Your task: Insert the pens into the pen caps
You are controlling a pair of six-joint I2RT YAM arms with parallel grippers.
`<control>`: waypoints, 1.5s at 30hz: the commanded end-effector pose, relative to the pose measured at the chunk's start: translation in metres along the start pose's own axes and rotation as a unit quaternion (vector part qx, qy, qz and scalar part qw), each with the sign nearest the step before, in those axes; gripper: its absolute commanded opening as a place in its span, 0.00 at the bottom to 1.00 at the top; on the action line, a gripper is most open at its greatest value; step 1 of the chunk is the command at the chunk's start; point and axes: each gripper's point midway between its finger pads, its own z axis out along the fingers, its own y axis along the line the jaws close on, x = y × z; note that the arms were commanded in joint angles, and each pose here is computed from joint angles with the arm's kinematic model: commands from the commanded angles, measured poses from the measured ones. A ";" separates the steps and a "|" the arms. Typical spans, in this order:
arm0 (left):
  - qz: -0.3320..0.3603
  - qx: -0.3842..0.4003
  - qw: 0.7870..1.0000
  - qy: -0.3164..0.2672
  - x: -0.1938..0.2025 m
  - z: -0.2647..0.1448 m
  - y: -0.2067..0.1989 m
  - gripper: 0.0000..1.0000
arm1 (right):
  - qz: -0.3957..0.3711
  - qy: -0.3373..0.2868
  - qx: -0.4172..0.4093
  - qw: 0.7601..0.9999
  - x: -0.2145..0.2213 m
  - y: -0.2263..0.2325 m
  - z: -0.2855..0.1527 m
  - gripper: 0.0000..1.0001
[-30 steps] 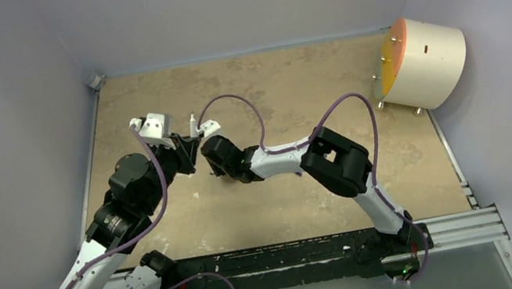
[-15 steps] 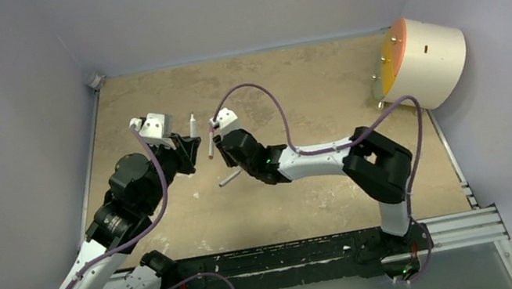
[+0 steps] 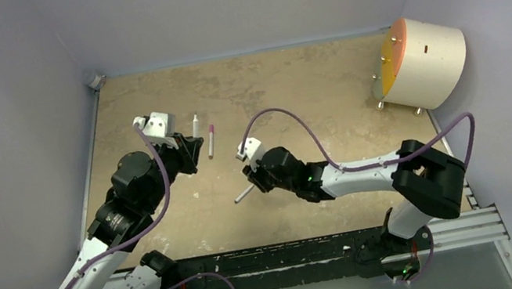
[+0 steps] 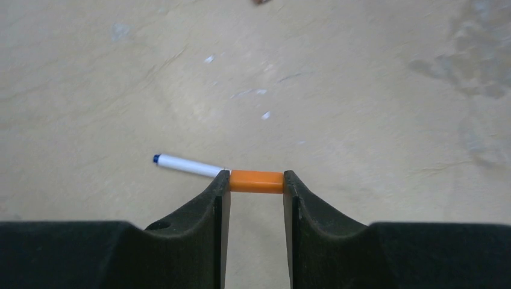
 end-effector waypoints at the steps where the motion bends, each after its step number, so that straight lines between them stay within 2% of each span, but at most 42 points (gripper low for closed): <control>1: 0.002 0.013 1.000 -0.025 -0.017 -0.001 -0.006 0.00 | 0.011 0.026 -0.062 0.998 0.033 0.047 0.003 0.12; 7: 0.005 0.012 1.000 -0.021 -0.015 -0.001 -0.005 0.00 | 0.033 0.056 -0.085 0.994 0.069 0.083 0.006 0.12; 15: 0.005 0.012 1.000 -0.024 -0.016 -0.004 -0.004 0.00 | 0.058 0.071 -0.071 0.993 0.086 0.080 0.001 0.11; 23: 0.005 0.009 1.000 -0.022 -0.014 -0.003 -0.003 0.00 | 0.033 0.051 -0.027 0.998 0.061 0.062 0.006 0.08; 25: 0.003 -0.005 1.000 -0.022 -0.014 -0.003 0.002 0.00 | 0.023 0.033 -0.019 0.999 0.042 0.061 0.010 0.07; 28: -0.003 -0.033 0.999 -0.030 -0.017 -0.005 0.011 0.00 | 0.018 -0.015 -0.050 0.998 0.001 0.075 0.016 0.08; 32: -0.026 -0.077 0.994 -0.075 -0.035 -0.017 0.028 0.00 | -0.005 -0.042 -0.087 0.995 -0.035 0.101 0.042 0.08; 36: -0.074 -0.195 0.968 -0.139 -0.056 -0.049 0.071 0.00 | -0.020 -0.074 -0.132 0.988 -0.065 0.129 0.068 0.09; 40: -0.129 -0.329 0.913 -0.202 -0.068 -0.096 0.118 0.00 | -0.033 -0.087 -0.157 0.983 -0.081 0.150 0.093 0.08; 42: -0.142 -0.372 0.890 -0.223 -0.071 -0.116 0.133 0.00 | -0.038 -0.095 -0.167 0.981 -0.088 0.158 0.103 0.08; 45: -0.150 -0.398 0.873 -0.238 -0.074 -0.134 0.142 0.00 | -0.049 -0.096 -0.186 0.977 -0.092 0.171 0.116 0.08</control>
